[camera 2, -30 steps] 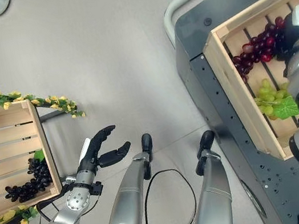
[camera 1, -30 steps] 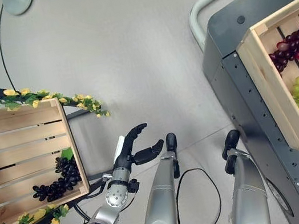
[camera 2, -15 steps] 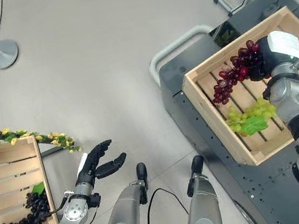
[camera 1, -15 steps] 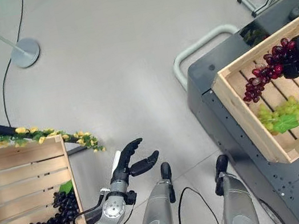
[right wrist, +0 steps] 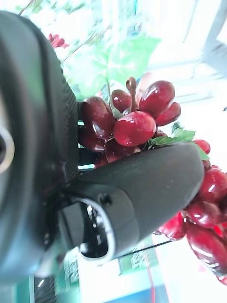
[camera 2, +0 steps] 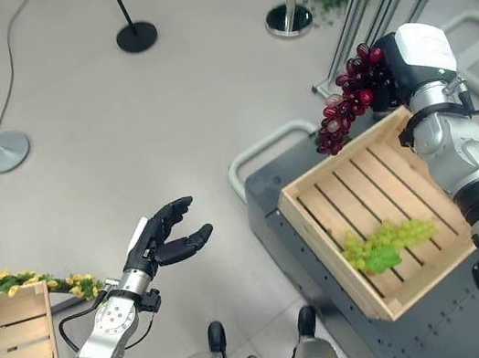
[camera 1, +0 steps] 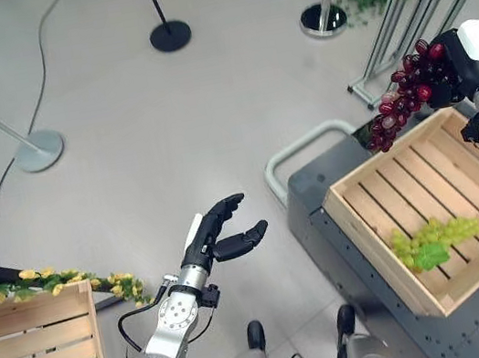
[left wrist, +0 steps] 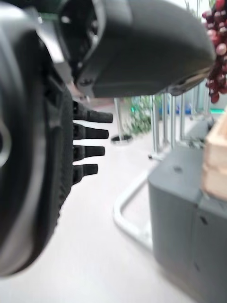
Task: Pick up the fruits from the basket on one side to the basket on the other side
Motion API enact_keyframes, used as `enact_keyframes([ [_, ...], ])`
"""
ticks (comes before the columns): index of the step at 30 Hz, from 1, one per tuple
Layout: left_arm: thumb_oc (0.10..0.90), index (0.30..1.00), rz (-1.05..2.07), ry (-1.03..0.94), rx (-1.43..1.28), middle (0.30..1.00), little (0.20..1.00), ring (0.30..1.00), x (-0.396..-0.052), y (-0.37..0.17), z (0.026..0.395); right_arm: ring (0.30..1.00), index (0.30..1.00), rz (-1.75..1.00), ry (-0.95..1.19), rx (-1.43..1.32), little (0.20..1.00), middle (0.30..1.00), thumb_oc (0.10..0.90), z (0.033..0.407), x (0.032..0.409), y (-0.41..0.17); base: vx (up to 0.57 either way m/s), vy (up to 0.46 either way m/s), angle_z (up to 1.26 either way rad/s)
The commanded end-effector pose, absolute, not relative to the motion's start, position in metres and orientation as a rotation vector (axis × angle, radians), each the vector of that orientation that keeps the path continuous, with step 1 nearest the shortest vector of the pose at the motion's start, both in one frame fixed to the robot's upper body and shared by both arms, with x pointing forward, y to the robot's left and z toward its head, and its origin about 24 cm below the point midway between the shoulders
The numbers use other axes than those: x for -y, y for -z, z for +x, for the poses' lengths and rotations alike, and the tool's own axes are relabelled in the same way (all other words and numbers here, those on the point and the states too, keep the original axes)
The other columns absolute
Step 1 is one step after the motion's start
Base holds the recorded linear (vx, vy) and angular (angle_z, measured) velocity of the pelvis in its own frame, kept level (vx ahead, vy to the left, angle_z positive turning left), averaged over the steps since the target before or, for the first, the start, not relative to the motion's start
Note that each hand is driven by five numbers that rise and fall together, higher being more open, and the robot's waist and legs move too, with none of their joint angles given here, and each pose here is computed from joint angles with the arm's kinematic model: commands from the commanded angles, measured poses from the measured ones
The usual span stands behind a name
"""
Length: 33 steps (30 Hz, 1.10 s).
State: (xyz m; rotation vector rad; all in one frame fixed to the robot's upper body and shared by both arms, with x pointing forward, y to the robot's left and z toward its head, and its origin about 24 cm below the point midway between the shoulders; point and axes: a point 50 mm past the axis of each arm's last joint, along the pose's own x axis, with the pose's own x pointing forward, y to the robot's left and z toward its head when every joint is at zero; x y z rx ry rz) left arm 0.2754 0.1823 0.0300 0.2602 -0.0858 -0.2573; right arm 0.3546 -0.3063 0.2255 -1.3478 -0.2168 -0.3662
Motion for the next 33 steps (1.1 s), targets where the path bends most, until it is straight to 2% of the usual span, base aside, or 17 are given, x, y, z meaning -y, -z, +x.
enact_keyframes([
  [1,0.800,0.900,0.233,0.370,0.182,0.900,0.900,0.900,-0.165,-0.049,0.275,0.300,0.300,-1.417,0.482,0.477,0.300,0.300,0.400,0.347,0.299,-0.271,0.04,0.016,0.16],
  [9,0.800,0.900,0.073,0.498,0.163,0.900,0.900,0.900,-0.148,-0.076,0.290,0.300,0.300,-1.454,0.418,0.599,0.300,0.300,0.400,0.345,0.272,-0.290,0.03,-0.019,0.23],
  [12,0.800,0.900,0.012,0.583,0.148,0.900,0.900,0.900,-0.138,-0.081,0.293,0.300,0.300,-1.494,0.438,0.566,0.300,0.300,0.400,0.336,0.283,-0.290,0.02,-0.126,1.27],
  [18,0.800,0.900,-0.085,0.644,0.129,0.900,0.900,0.900,-0.137,-0.093,0.297,0.300,0.300,-1.516,0.360,0.581,0.300,0.300,0.400,0.344,0.264,-0.300,-0.04,-0.155,0.84],
  [26,0.800,0.900,-0.180,0.755,0.167,0.900,0.900,0.900,-0.102,-0.118,0.308,0.300,0.300,-1.594,0.302,0.575,0.300,0.300,0.400,0.353,0.256,-0.297,-0.11,0.105,0.55],
  [29,0.800,0.900,-0.264,0.866,0.087,0.900,0.900,0.900,-0.079,-0.130,0.318,0.300,0.300,-1.601,0.253,0.577,0.300,0.300,0.400,0.360,0.242,-0.287,0.02,0.154,0.44],
  [33,0.800,0.900,-0.324,0.909,0.043,0.900,0.900,0.900,-0.073,-0.137,0.323,0.300,0.300,-1.611,0.184,0.593,0.300,0.300,0.400,0.366,0.225,-0.288,0.02,0.061,0.05],
])
